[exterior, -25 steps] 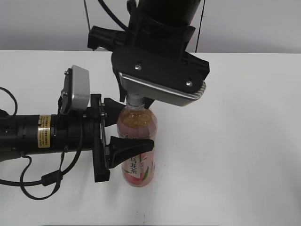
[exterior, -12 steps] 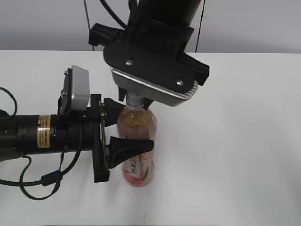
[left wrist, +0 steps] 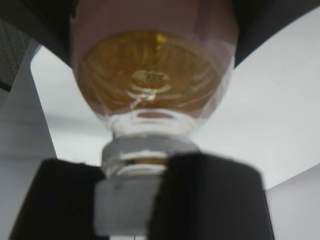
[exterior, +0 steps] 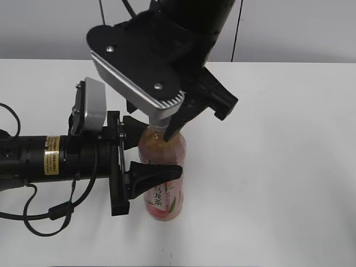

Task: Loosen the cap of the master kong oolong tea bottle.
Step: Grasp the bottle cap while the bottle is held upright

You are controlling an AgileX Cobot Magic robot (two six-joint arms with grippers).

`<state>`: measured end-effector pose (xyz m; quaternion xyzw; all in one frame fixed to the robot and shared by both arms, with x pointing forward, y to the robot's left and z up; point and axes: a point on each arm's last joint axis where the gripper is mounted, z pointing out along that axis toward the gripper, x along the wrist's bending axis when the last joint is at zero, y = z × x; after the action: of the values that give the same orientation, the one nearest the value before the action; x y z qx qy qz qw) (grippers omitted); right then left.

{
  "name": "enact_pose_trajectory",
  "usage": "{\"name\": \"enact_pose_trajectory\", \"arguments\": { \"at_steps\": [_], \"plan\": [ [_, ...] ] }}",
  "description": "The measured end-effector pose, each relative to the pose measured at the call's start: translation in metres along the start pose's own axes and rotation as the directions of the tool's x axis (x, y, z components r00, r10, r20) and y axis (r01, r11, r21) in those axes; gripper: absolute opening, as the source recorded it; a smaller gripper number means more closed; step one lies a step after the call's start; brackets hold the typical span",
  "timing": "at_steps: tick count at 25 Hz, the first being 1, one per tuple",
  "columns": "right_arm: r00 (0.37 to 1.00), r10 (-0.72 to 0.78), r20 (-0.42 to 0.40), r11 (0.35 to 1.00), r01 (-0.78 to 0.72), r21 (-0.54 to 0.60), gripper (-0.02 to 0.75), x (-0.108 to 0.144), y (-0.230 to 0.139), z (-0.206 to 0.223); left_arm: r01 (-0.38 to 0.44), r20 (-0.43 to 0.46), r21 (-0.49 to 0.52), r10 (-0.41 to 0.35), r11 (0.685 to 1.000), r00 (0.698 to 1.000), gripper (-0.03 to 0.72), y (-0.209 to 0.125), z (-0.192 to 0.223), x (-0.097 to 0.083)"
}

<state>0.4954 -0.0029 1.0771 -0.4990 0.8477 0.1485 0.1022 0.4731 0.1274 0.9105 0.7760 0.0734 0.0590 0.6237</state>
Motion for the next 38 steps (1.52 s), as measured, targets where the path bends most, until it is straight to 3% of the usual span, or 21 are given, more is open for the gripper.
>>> {"name": "enact_pose_trajectory", "arguments": {
  "at_steps": [8,13,19,25,28,32,38],
  "plan": [
    [0.975,0.221,0.008,0.975,-0.221,0.000,0.531,-0.001,0.000,-0.002,0.000,0.000,0.000,0.000,1.000,1.000,0.463,0.000,0.000,0.000],
    [0.861,0.498,0.098,0.865,-0.502,0.011,0.533,-0.014,-0.001,-0.023,0.000,0.000,0.000,0.000,1.000,1.000,0.463,0.000,0.000,0.000],
    [0.616,0.771,0.161,0.630,-0.776,-0.045,0.533,-0.022,-0.002,-0.040,0.000,0.000,0.000,0.000,1.000,1.000,0.463,0.000,0.000,0.000],
    [0.215,0.962,0.171,0.232,-0.969,-0.087,0.533,-0.021,-0.006,-0.040,0.000,0.000,0.000,0.000,1.000,1.000,0.463,0.000,0.000,0.000],
    [0.058,0.984,0.171,0.077,-0.991,-0.108,0.533,-0.021,-0.008,-0.040,0.000,0.000,0.000,0.000,1.000,1.000,0.463,0.000,0.000,0.000],
    [-0.063,0.985,0.158,-0.037,-0.986,-0.162,0.508,-0.017,-0.003,-0.056,0.000,0.000,0.000,0.000,1.000,1.000,0.463,0.000,0.000,0.000],
    [-0.175,0.980,0.090,-0.151,-0.961,-0.230,0.479,-0.004,0.011,-0.083,0.000,0.000,0.000,0.000,1.000,1.000,0.463,0.000,0.000,0.000]
  ]
}}
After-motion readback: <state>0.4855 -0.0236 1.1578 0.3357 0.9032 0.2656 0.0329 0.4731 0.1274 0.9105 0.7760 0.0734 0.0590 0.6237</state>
